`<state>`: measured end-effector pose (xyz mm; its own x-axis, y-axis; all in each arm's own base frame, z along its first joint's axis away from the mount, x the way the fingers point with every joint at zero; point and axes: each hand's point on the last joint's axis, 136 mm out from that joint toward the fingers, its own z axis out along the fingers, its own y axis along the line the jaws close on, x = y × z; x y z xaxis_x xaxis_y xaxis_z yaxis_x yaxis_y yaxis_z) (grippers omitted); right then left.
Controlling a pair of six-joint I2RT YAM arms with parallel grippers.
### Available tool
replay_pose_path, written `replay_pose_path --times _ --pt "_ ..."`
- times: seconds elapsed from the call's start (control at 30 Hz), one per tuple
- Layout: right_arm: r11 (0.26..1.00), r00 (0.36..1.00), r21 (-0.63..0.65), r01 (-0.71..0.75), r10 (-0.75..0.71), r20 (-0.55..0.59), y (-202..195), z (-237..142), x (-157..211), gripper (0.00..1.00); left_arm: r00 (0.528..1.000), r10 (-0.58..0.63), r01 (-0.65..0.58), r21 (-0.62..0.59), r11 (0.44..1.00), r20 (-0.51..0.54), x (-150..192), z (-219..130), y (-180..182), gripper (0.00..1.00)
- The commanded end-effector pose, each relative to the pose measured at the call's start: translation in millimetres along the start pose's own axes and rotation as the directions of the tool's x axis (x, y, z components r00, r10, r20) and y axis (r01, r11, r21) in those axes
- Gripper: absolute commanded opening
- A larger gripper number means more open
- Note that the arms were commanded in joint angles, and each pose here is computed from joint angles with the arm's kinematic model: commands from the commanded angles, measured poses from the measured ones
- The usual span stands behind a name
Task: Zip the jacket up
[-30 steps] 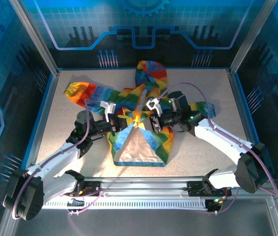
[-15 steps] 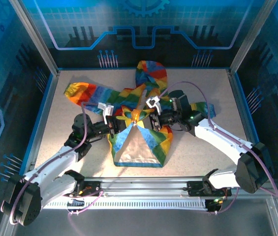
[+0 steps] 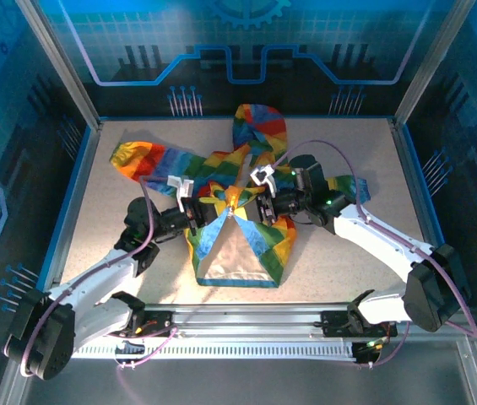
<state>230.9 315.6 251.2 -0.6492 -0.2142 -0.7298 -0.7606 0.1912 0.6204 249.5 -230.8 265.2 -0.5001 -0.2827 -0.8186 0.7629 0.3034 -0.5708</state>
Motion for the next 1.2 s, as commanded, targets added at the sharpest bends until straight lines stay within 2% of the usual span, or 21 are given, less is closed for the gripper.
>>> replay_pose_path --times 0.0,1.17 --pt "0.999 1.0 -0.03 0.02 -0.02 0.012 4.0 -1.4 -3.7 0.0 0.999 0.027 -0.029 0.04 0.999 0.037 -6.2 0.2 -8.5 0.0" --pt "1.0 0.999 0.001 0.018 -0.018 0.05 -3.7 1.2 -14.4 0.0 0.999 -0.027 0.025 0.071 0.997 0.032 2.5 -1.3 -8.3 0.0"
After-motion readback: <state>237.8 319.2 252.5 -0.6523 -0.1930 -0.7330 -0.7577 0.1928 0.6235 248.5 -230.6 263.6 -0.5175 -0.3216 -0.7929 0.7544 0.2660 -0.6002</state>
